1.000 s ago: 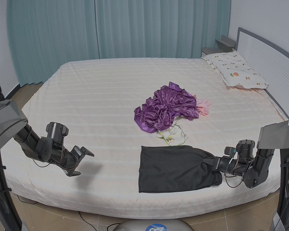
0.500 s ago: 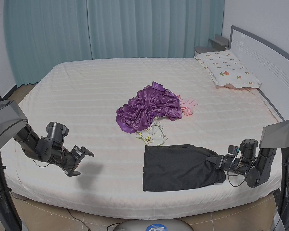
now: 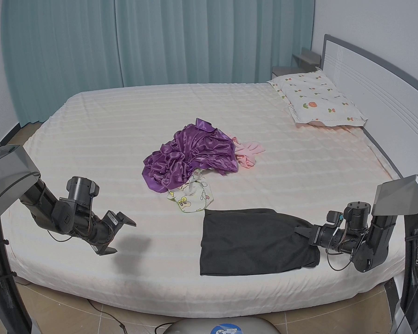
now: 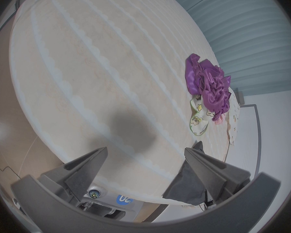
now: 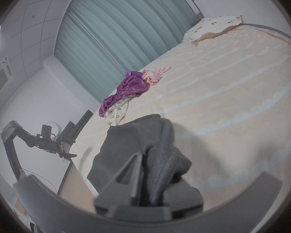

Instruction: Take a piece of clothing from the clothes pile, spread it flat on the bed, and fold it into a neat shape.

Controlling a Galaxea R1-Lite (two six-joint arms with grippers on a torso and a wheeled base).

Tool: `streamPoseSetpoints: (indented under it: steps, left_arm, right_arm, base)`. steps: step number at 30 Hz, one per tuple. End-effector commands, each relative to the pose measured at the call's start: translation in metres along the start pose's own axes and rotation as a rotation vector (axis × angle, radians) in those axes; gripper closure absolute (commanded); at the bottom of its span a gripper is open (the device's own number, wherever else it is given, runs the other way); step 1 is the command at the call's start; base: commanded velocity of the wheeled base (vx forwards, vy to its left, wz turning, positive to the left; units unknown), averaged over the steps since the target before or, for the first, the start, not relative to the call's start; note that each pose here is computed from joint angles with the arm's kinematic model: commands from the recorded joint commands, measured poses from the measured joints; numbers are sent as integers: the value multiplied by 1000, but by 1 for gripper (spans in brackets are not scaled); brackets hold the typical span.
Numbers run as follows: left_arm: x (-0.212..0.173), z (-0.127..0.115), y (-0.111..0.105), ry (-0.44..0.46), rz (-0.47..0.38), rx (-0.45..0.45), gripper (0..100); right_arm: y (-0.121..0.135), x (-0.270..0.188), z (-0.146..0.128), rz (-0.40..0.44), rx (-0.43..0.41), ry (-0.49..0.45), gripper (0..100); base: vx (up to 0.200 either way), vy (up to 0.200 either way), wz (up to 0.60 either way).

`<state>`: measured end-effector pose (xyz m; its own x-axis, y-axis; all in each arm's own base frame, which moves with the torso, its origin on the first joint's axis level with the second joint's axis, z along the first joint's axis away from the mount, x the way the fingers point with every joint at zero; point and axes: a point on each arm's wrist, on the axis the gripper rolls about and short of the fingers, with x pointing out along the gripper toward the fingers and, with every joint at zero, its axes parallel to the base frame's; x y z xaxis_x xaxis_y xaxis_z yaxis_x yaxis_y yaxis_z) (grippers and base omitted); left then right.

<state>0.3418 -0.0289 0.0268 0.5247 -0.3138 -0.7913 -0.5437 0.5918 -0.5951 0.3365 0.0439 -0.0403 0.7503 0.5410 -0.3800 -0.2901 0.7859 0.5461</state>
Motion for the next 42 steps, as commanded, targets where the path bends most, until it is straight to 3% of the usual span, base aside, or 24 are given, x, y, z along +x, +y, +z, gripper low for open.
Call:
streamPoseSetpoints:
  steps: [1,6,10,12,15,22,38,39,42]
  left_arm:
    - [0,0,0,0,0,0,0]
    - [0,1,-1,-4,-1,-1,0]
    - [0,1,-1,-4,-1,-3,0]
    - [0,1,-1,-5,-2,-5,0]
    - [-1,1,-2,-6,-3,-5,0]
    - [0,1,-1,-5,-2,-5,0]
    - [3,0,-2,-23,15,2,0]
    - [3,0,-1,-22,16,1,0]
    - [3,0,-2,-23,15,2,0]
  right_arm:
    - [0,1,-1,3,0,-1,0]
    - [-2,-8,5,-13,20,-24,0]
    - [-2,-10,4,-18,83,-26,0]
    - [2,-7,2,-16,167,-18,0]
    - [5,-3,-2,-15,194,-7,0]
    - [8,7,-16,-22,204,38,0]
    - [14,-5,-27,-40,220,87,0]
    - [14,-4,-28,-40,218,86,100]
    - [14,-2,-29,-54,214,78,100]
  base:
    - [0,0,0]
    - [0,0,0]
    - [0,0,0]
    - [0,0,0]
    - [133,0,0]
    - [200,0,0]
    - [0,0,0]
    - [0,0,0]
    - [0,0,0]
